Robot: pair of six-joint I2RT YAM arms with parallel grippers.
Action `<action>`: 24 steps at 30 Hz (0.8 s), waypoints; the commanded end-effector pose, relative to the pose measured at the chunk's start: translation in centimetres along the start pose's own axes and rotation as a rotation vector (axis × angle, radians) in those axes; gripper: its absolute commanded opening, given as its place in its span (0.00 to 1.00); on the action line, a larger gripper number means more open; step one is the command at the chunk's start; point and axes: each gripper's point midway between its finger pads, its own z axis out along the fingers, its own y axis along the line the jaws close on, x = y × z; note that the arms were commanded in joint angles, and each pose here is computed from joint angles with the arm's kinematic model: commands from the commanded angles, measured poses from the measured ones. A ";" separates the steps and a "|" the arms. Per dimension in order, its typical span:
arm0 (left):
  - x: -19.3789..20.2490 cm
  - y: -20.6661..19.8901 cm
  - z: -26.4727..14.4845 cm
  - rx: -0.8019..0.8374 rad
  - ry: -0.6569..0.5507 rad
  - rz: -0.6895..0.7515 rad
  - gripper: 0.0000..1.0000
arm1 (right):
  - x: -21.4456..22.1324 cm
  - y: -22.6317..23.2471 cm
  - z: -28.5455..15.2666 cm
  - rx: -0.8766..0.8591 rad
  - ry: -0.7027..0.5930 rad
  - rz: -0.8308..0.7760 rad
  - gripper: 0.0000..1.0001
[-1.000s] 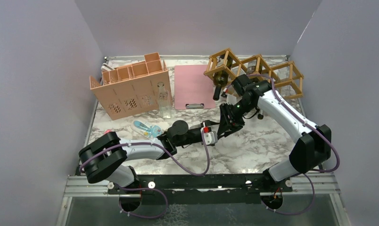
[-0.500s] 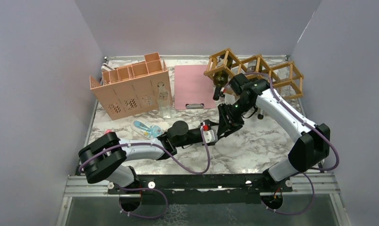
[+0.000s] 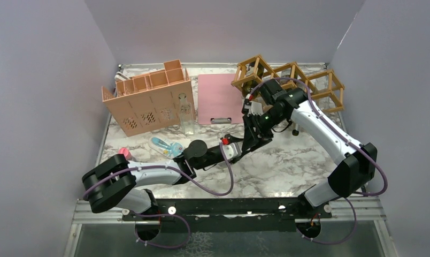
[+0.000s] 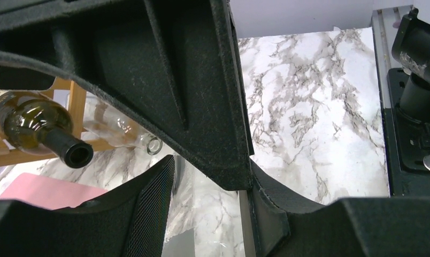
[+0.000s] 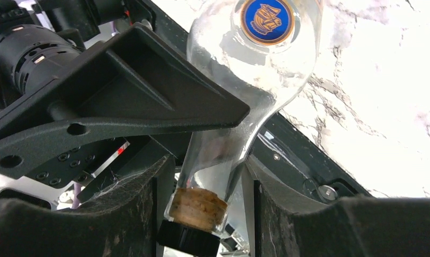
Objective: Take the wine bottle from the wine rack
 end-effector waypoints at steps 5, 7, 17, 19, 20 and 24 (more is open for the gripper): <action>-1.3 -1.1 -1.0 -0.007 -0.035 -0.079 0.32 | -3.3 9.4 -1.8 -0.337 -0.116 -0.247 0.54; -1.2 -0.8 -1.5 -0.029 -0.031 -0.081 0.32 | -3.6 10.0 -2.2 -0.361 -0.135 -0.267 0.61; -1.0 -0.2 -3.9 -0.096 -0.016 -0.119 0.31 | -6.0 10.1 -4.0 -0.252 -0.313 -0.341 0.89; -1.2 0.1 -4.1 -0.113 -0.009 -0.148 0.32 | -6.8 10.0 -5.1 -0.197 -0.409 -0.355 0.92; -1.2 0.2 -4.1 -0.123 0.000 -0.166 0.32 | -7.2 9.7 -5.7 -0.167 -0.461 -0.358 0.93; -1.0 0.5 -4.5 -0.159 0.047 -0.253 0.54 | -8.2 5.7 -7.3 0.044 -0.685 -0.301 1.00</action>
